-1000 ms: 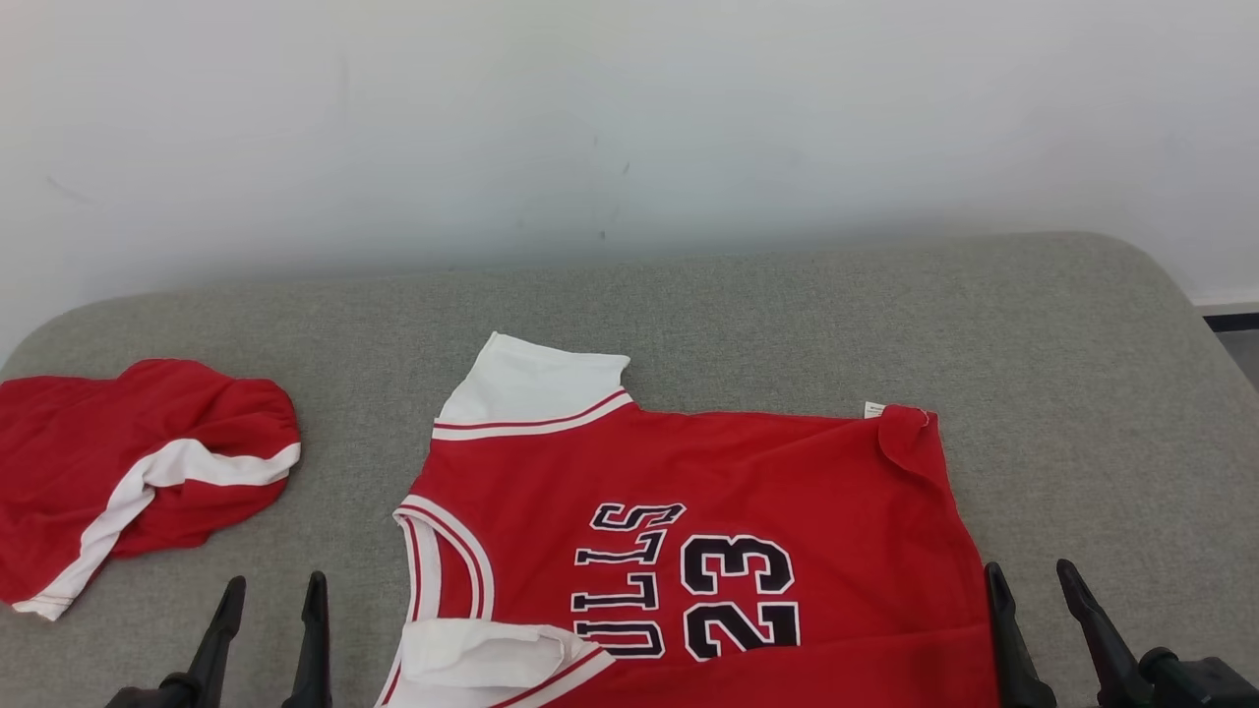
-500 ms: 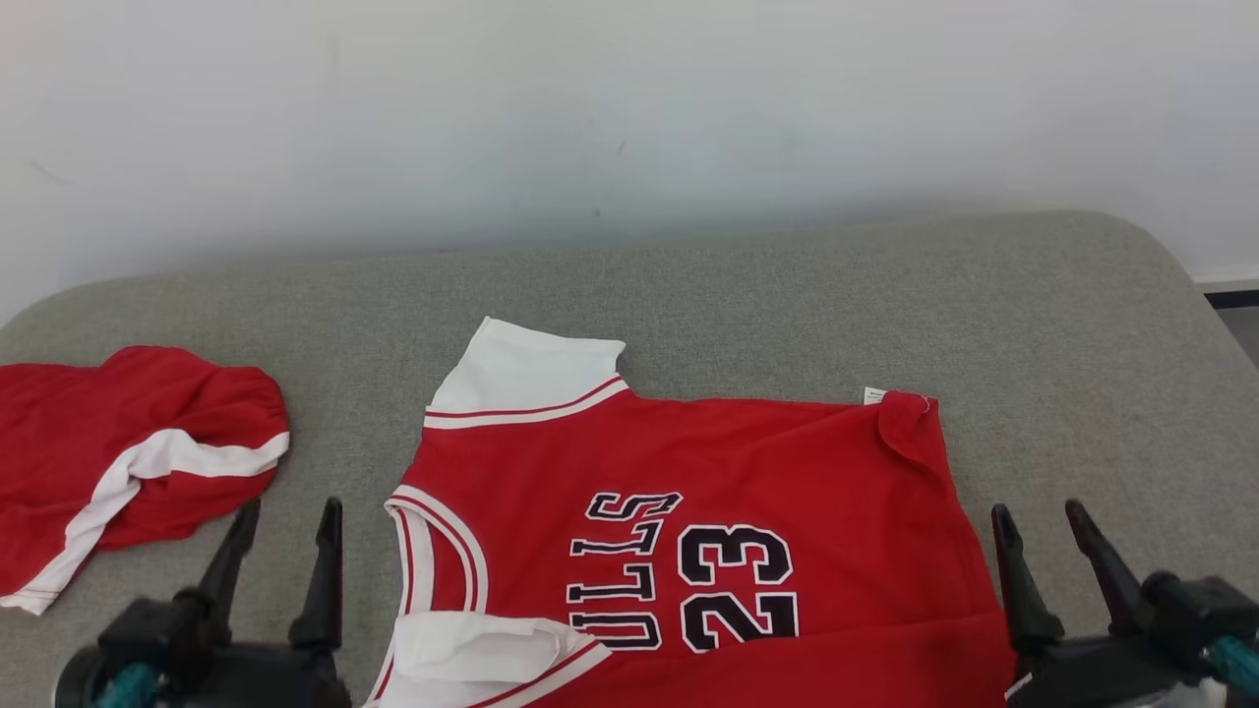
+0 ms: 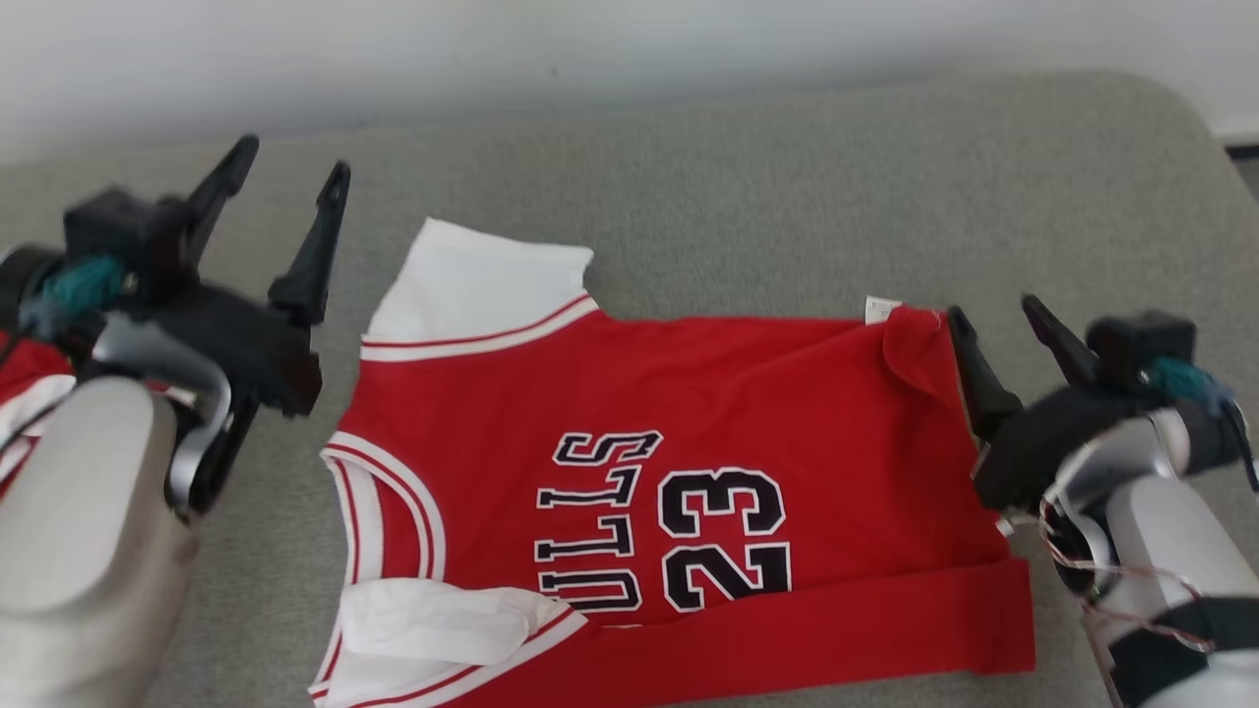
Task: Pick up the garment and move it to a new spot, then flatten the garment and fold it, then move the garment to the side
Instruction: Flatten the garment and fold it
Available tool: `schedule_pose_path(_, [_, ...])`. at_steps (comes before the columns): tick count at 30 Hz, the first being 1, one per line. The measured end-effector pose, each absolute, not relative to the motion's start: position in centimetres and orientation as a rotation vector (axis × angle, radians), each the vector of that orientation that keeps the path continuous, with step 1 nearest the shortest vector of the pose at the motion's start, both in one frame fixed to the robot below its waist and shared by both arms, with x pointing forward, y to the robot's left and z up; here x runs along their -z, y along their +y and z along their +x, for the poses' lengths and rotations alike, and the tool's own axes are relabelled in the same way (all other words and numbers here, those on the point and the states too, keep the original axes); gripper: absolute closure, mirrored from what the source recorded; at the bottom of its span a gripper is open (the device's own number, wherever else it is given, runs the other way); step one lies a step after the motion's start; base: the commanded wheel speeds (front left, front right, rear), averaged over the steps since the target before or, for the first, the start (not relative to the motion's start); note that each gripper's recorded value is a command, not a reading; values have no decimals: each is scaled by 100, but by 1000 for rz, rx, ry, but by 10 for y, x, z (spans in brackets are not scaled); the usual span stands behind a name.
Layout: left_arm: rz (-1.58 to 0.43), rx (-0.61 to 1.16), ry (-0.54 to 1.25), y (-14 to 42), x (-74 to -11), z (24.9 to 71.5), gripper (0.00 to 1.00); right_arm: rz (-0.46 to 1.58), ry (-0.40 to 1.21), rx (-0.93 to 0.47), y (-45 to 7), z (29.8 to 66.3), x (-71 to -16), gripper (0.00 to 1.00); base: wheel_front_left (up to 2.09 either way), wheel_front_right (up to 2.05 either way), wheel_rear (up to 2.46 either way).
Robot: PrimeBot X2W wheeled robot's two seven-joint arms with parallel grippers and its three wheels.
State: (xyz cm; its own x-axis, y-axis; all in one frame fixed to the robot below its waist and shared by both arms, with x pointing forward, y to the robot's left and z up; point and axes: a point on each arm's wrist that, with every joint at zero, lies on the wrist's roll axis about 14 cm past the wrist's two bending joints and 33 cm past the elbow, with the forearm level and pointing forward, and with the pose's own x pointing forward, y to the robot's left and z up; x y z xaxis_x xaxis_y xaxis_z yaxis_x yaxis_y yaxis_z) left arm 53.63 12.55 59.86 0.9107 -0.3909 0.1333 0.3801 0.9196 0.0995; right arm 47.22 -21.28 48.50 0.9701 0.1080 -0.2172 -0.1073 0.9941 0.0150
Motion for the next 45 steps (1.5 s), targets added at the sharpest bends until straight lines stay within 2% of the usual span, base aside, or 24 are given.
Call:
schedule_pose_path(6, [105,469,19,104,-551,578,0,-18,351,-128,-206,501,-452,0,0,0,0])
schedule_pose_path(11, [119,504,155,90,-505,597,0,-7,420,-144,-196,510,-428,0,0,0,0])
schedule_pose_path(29, [105,498,408,80,-418,625,0,3,493,-134,-201,520,-401,0,0,0,0])
schedule_pose_path(30, [101,495,417,80,-414,626,0,4,495,-131,-202,520,-400,5,0,0,0])
schedule_pose_path(31, [93,492,425,79,-412,627,0,4,501,-129,-203,521,-398,19,0,0,0])
schedule_pose_path(32, [78,486,436,78,-408,628,0,7,503,-126,-204,521,-397,53,0,0,0])
schedule_pose_path(33, [70,484,451,77,-404,627,17,12,493,-125,-204,523,-398,71,0,0,0])
schedule_pose_path(34, [74,487,460,76,-401,627,54,16,488,-125,-204,524,-398,91,0,0,0])
schedule_pose_path(35, [75,490,460,75,-400,628,54,18,489,-125,-203,524,-398,91,0,0,0])
schedule_pose_path(36, [69,491,452,73,-402,629,97,24,480,-127,-202,525,-399,100,0,0,0])
schedule_pose_path(37, [64,494,453,72,-402,628,100,34,470,-127,-202,526,-400,100,0,0,0])
schedule_pose_path(45, [14,475,354,78,-427,629,100,63,359,-127,-201,538,-421,100,0,0,0])
